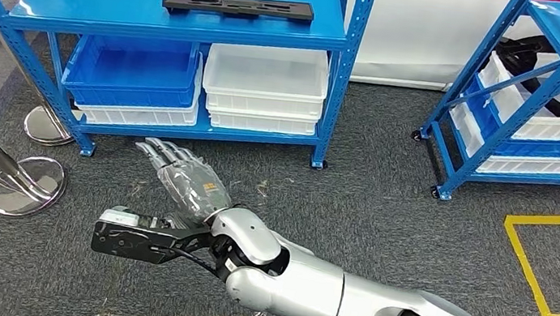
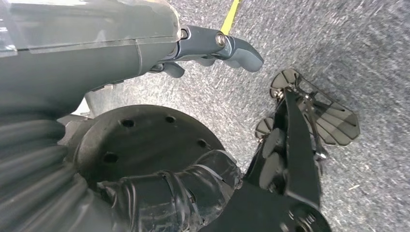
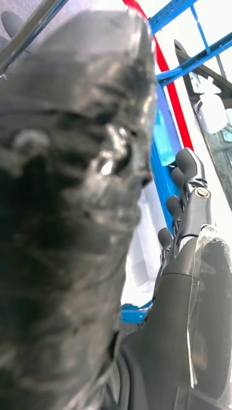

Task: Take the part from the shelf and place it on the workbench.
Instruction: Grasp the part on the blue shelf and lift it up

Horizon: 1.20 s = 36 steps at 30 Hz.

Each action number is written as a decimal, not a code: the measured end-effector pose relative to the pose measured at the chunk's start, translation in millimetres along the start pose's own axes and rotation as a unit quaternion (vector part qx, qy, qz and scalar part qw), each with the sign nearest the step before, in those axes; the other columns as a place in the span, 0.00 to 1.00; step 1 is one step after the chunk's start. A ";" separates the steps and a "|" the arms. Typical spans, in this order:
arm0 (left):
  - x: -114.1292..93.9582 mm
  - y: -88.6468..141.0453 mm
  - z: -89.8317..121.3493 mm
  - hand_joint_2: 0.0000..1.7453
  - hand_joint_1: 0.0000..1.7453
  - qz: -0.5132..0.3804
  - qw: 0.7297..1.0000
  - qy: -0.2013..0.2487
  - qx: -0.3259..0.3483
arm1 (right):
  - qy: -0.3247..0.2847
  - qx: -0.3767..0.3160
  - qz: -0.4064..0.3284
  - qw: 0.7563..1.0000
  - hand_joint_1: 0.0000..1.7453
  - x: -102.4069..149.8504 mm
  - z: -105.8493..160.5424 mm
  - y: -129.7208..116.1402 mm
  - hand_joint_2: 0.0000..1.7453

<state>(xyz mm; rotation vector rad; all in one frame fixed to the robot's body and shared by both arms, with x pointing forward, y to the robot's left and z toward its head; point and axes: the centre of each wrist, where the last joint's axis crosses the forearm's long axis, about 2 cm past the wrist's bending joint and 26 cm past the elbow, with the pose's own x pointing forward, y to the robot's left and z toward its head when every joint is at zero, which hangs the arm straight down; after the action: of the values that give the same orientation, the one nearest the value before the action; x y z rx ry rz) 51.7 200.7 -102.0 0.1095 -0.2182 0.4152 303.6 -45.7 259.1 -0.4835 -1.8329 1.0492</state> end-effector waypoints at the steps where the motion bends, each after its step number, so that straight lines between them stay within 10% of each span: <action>1: 0.0 0.1 0.0 1.00 0.00 0.000 1.000 0.000 0.000 | -0.001 0.000 0.000 1.000 0.00 0.2 0.2 0.3 0.00; 15: 0.9 0.1 -0.2 1.00 0.00 0.000 1.000 -0.001 0.000 | -0.004 0.004 0.005 1.000 0.00 -0.3 2.2 2.5 0.00; 19: 0.5 -0.3 0.0 0.00 0.00 0.000 1.000 0.000 0.000 | -0.005 0.004 0.009 1.000 0.00 -0.4 1.6 1.5 0.00; 21: 1.0 0.3 -0.2 0.00 0.00 -0.009 1.000 0.006 0.006 | -0.014 0.012 0.061 0.998 0.00 2.8 -1.3 -0.7 0.00; 26: 7.1 8.9 -3.4 0.00 0.00 -0.039 0.999 0.018 0.029 | -0.066 0.000 0.420 0.905 0.00 20.5 -11.4 -1.5 0.00; 36: 9.3 16.9 -5.8 0.00 0.00 -0.050 0.998 0.010 0.037 | -0.164 0.004 0.617 0.770 0.00 23.8 -11.0 7.5 0.00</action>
<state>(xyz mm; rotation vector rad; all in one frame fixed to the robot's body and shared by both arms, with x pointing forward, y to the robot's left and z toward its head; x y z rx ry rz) 54.1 220.6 -104.4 0.1885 -0.1767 0.3245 300.8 -20.0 267.7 -1.7267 -1.6869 2.0872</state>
